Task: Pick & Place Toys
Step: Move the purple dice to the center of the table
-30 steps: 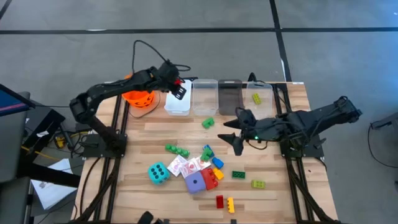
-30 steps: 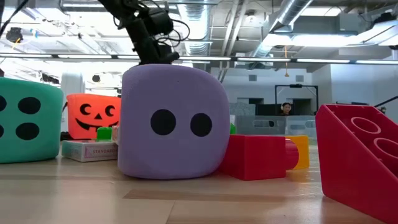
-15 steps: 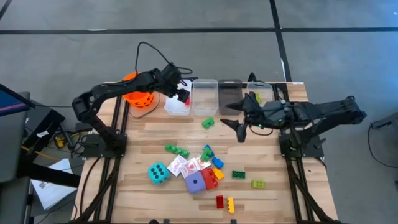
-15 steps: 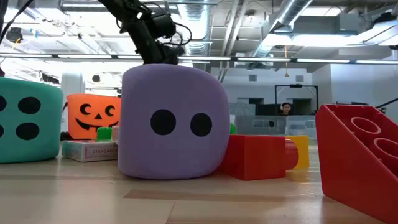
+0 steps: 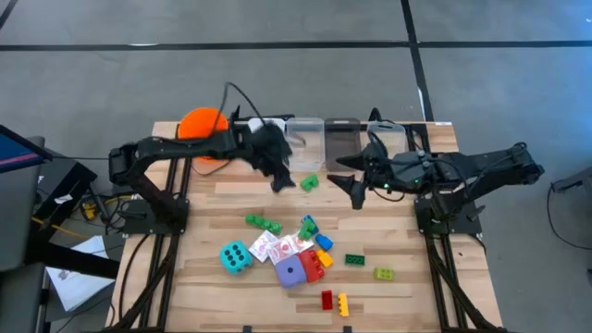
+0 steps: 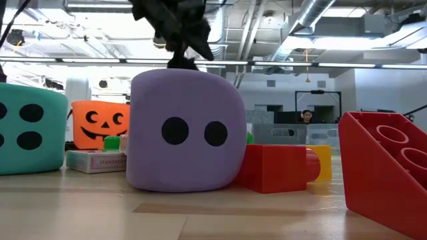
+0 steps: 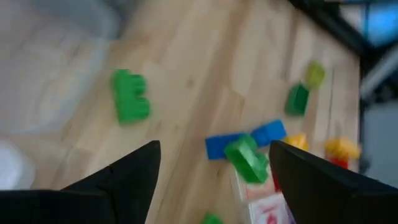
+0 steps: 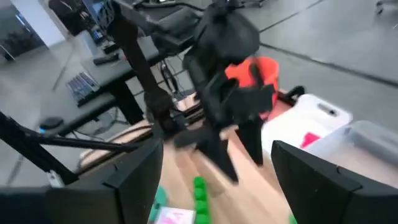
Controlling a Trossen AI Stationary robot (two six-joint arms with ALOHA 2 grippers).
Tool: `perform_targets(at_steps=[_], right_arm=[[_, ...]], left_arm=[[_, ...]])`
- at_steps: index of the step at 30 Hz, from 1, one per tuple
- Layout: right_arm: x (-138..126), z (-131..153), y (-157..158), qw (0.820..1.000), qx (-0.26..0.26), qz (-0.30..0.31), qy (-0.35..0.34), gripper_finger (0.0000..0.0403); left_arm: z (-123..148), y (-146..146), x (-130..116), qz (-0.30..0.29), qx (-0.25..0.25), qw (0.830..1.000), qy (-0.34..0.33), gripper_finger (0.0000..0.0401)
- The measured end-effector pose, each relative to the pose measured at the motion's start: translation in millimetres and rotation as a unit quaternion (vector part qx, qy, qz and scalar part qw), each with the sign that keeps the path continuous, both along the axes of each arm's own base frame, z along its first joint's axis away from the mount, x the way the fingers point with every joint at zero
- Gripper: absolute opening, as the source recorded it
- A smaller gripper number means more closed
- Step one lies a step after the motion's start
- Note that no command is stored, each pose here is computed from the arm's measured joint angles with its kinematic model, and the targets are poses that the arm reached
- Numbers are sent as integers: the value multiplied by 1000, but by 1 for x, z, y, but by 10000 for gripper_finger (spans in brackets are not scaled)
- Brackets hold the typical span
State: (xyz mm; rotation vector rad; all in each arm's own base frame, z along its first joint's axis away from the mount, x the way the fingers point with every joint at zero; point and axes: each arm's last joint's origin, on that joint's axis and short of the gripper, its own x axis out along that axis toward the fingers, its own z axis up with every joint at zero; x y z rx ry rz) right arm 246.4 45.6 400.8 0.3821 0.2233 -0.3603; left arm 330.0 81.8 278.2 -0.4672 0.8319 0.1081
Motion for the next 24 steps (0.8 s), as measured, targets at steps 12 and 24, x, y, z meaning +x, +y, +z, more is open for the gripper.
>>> perform_targets(at_steps=[12, 24], right_arm=[[10, -12, 24, 997, 72, -11, -8, 291], [7, -8, 19, 999, 45, 15, 1, 291]], left_arm=[[-18, -93, 4, -10, 149, 969, -196, 296], [-98, -94, -69, 160, 137, 948, -238, 296]])
